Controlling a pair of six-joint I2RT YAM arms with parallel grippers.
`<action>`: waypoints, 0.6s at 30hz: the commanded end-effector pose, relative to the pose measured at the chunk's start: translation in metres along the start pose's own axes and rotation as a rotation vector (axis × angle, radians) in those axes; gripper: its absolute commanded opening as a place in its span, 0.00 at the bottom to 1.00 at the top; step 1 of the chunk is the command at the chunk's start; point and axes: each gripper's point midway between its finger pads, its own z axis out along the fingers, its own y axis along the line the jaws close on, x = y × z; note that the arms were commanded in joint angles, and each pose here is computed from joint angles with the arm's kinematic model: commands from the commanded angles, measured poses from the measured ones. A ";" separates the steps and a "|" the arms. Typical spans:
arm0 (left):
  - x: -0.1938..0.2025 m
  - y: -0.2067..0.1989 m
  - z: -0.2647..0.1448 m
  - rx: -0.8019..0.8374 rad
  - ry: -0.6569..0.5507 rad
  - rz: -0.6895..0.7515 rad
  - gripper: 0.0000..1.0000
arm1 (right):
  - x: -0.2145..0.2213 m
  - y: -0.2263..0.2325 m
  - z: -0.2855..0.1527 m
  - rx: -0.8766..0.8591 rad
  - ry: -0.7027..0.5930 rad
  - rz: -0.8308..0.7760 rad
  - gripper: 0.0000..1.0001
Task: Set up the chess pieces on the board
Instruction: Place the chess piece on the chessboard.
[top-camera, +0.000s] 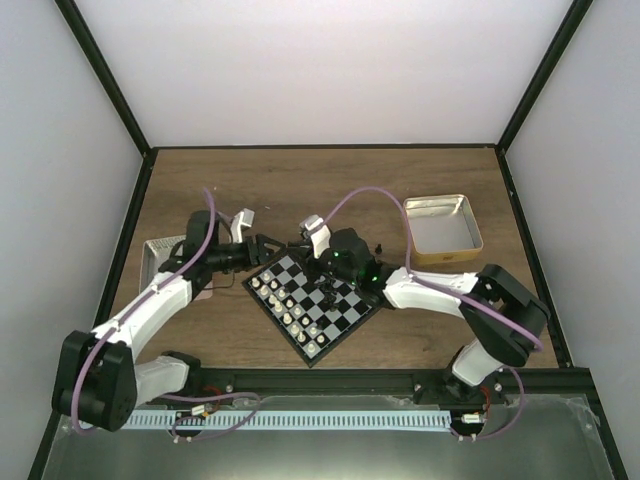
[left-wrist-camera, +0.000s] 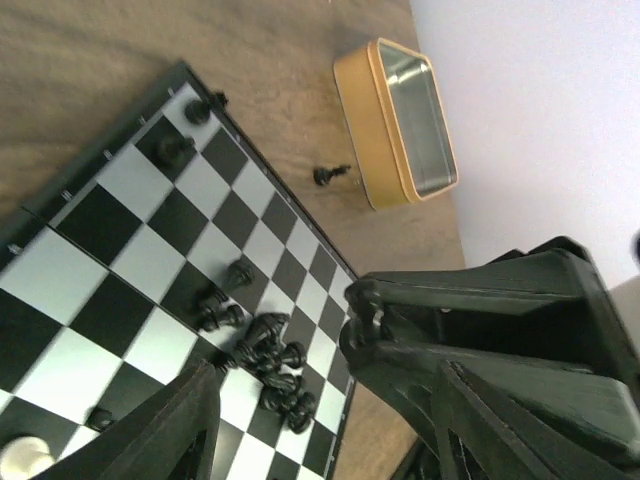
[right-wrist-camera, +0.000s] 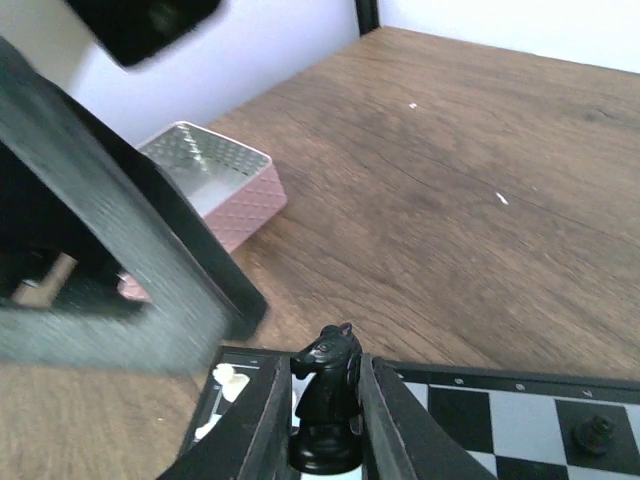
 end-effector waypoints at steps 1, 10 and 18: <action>0.001 -0.019 0.011 0.068 0.046 -0.006 0.59 | -0.029 0.018 -0.012 -0.099 -0.115 -0.044 0.18; -0.003 -0.025 0.015 0.129 0.018 -0.066 0.50 | -0.024 0.020 -0.013 -0.118 -0.107 -0.050 0.19; -0.009 0.015 0.017 -0.050 -0.063 -0.102 0.52 | 0.019 -0.004 0.011 -0.006 0.055 -0.019 0.21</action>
